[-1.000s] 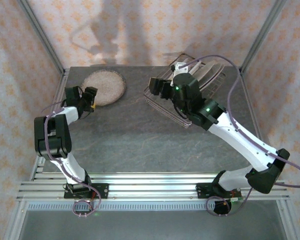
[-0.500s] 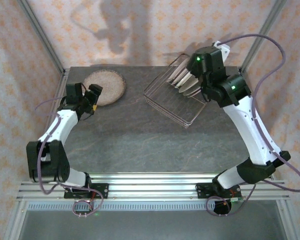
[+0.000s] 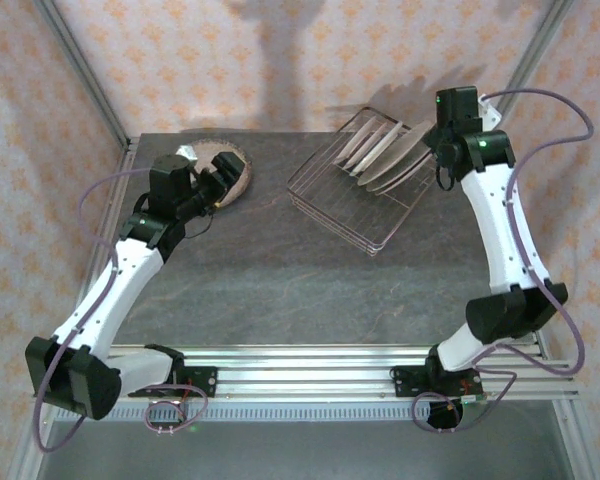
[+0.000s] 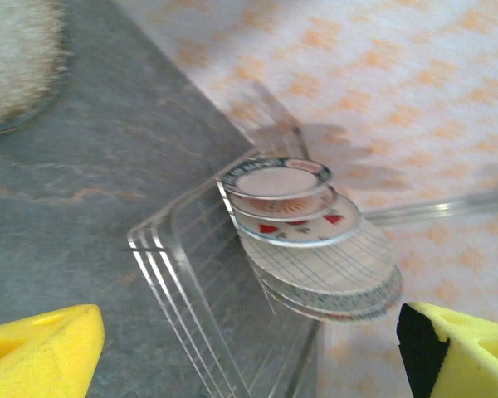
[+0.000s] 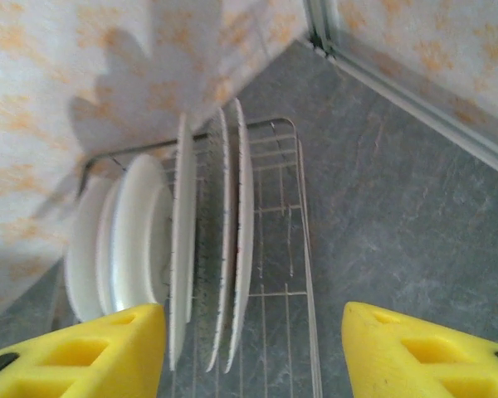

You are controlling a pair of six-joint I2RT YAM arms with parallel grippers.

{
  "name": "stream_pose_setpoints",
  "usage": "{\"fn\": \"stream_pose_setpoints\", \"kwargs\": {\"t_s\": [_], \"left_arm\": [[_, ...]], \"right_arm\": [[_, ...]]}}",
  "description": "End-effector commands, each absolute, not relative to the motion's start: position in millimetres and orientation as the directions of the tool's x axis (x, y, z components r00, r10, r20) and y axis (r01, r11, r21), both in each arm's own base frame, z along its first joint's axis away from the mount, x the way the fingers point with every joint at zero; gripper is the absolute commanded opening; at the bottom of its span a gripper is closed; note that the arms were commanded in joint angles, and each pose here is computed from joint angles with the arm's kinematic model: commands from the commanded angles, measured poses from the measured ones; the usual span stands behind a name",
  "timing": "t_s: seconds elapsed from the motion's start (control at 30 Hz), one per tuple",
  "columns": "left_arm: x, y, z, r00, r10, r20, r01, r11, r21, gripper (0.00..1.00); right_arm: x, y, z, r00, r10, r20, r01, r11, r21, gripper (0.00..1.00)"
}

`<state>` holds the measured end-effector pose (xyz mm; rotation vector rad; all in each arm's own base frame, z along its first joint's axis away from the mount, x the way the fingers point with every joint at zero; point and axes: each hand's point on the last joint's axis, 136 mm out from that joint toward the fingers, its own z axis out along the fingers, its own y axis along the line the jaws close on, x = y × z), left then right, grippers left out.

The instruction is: Unload the plates from the dish rack

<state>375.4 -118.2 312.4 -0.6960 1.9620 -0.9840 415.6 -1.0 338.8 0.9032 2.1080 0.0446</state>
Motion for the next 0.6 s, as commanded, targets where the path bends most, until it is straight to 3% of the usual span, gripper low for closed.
{"fn": "stream_pose_setpoints", "kwargs": {"t_s": [0.0, 0.57], "left_arm": [[360, -130, 362, -0.502, -0.681, -0.533, 0.053, 0.59, -0.805, 0.91], [307, -150, 421, -0.506, -0.583, -0.636, 0.279, 0.588, -0.76, 0.91]], "right_arm": [[421, 5, 317, -0.485, 0.637, -0.599, 0.587, 0.745, 0.316, 0.57], [455, -5, 276, -0.6, 0.636, -0.486, 0.545, 0.769, 0.334, 0.49]]}}
